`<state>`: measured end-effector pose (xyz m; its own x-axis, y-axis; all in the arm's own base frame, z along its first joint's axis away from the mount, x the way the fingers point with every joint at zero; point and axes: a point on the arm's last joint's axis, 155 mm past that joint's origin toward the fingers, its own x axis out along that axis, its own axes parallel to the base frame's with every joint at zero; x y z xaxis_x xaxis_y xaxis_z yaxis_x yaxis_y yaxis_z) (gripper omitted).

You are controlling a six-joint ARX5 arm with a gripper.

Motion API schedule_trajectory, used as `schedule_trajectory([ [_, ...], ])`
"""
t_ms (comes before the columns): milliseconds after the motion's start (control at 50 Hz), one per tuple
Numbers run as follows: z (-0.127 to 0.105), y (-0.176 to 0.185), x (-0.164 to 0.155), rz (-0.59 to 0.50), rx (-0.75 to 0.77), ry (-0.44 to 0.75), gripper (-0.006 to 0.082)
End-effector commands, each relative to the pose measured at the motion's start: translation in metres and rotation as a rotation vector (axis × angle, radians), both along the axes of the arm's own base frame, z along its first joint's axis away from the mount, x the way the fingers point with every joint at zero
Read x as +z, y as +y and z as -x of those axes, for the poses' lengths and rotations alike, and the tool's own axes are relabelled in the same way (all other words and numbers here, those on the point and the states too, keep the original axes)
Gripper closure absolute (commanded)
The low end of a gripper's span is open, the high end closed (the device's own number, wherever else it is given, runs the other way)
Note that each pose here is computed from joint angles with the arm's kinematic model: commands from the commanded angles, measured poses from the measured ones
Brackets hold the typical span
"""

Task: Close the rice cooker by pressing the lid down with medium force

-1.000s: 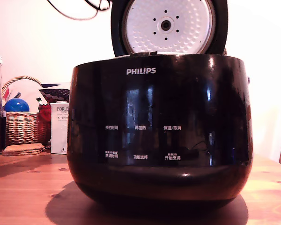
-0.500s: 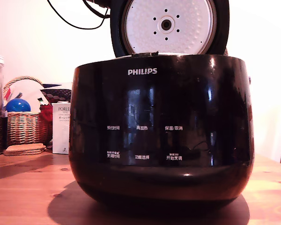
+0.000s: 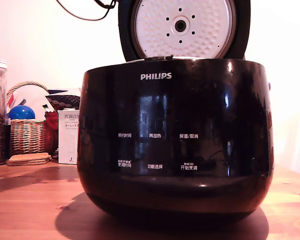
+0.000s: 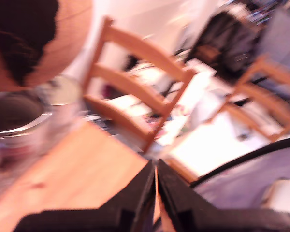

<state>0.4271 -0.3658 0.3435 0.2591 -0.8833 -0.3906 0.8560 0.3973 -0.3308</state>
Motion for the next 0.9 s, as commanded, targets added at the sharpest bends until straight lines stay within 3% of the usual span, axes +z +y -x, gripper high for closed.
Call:
schedule_trajectory([
  [0,0.011,-0.017,-0.019,-0.036,-0.037,0.015,0.0791],
  [400,0.01,-0.027,-0.014,-0.033,-0.026,-0.035,0.0791],
  [580,0.006,-0.029,-0.021,-0.088,0.024,-0.068,0.0791],
  [880,0.021,-0.034,-0.017,-0.12,0.016,-0.093,0.0791],
])
